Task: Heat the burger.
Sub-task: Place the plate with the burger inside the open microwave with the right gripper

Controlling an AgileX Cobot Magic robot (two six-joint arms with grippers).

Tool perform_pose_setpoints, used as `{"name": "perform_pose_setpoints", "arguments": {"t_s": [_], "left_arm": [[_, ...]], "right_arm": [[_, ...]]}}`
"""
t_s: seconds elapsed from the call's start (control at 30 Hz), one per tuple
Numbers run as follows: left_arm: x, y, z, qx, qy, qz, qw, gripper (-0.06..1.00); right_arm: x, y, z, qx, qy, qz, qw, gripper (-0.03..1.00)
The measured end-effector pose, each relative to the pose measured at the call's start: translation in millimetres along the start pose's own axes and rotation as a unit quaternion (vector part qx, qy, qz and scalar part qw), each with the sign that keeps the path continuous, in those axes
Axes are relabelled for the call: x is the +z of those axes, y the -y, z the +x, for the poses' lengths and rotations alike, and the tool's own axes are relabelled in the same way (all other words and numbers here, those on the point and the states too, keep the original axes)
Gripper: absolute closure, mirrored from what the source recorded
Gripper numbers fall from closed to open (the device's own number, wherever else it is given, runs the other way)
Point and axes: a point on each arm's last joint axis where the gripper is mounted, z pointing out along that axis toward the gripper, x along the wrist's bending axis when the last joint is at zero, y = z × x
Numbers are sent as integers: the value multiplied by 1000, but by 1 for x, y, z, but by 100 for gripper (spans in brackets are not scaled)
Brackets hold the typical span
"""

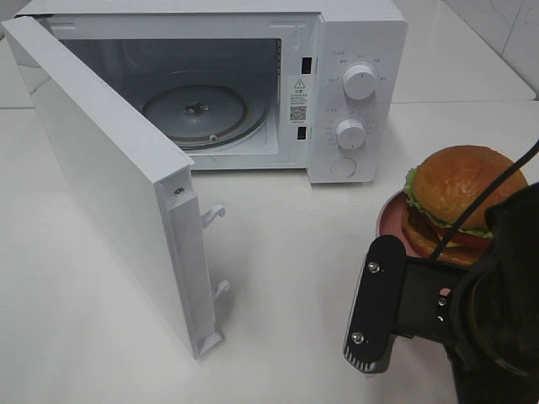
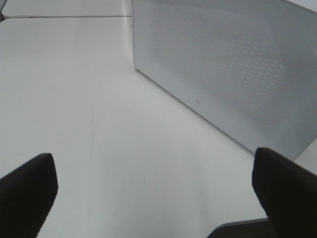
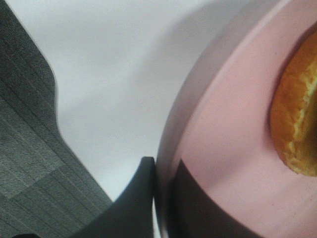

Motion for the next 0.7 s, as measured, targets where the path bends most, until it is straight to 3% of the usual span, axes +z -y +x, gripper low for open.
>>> {"name": "perform_pose_setpoints", "arguments": {"t_s": [0.17,0.37,0.5,0.7], "left_arm": [[0,0,0,0,0,0,1000,-4],[0,0,0,0,0,0,1000,-4],[0,0,0,0,0,0,1000,-4],[0,0,0,0,0,0,1000,-4]], "right_arm": [[0,-1,-3,-38,18,-8,999,93],[0,-6,-1,-81,11,-35,996,93],[-1,-13,0,-130,11,-71,989,93],[-1,-15,-2,-169,27,-79,982,93]]}}
